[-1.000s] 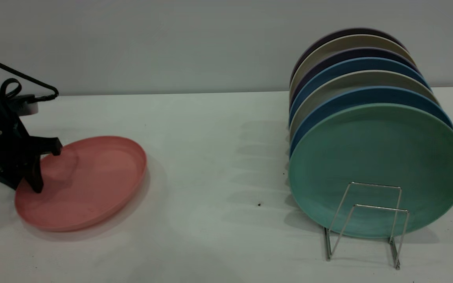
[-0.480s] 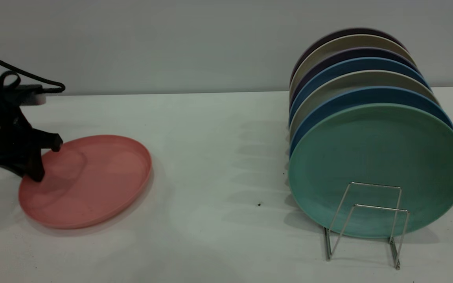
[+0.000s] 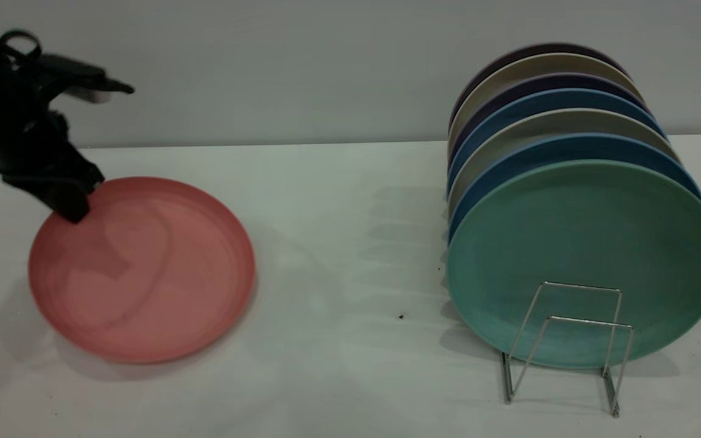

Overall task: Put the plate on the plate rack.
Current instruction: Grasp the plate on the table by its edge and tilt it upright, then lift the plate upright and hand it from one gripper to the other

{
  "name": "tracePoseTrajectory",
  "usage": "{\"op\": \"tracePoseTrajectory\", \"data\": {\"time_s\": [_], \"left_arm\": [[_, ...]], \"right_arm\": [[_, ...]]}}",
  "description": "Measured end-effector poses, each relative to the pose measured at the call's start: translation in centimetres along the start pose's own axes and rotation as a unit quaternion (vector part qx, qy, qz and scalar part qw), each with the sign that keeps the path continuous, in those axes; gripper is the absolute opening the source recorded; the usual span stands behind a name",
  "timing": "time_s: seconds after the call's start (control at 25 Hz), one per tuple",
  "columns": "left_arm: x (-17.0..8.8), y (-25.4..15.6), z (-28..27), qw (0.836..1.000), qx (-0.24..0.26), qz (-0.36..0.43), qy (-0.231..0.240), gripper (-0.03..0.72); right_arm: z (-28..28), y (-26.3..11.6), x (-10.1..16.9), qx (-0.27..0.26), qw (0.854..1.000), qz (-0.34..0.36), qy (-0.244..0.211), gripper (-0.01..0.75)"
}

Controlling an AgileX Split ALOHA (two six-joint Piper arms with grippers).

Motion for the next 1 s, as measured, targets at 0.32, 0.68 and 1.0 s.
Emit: {"op": "tracePoseTrajectory", "data": {"time_s": [0.32,0.68,1.0], "left_arm": [[-4.7,2.7,-3.3,0.991,0.001,0.13,-0.025,0.024],[-8.8,4.1,-6.8,0.979,0.004,0.196,-0.049,0.024],[-12.6,5.6,-8.6,0.965,-0.014,0.254,-0.059,0.024]], "right_arm": [[1.7,0.3,0.7,0.025,0.997,-0.03,0.062,0.278],[2.5,1.4,1.0,0.033,0.993,-0.065,0.092,0.278],[5.9,2.6,0.5,0.07,0.988,-0.071,0.121,0.278]]}}
Point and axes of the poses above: a point on each arm's last joint axis where the gripper is mounted, z pointing out along that axis toward the gripper, x along the wrist's bending axis when the last joint is at zero, y = z × x, the point moved 4 cm from there along z, pointing out along that axis toward the gripper, and after that the axes turned 9 degrees about z, right-handed, at the moved point
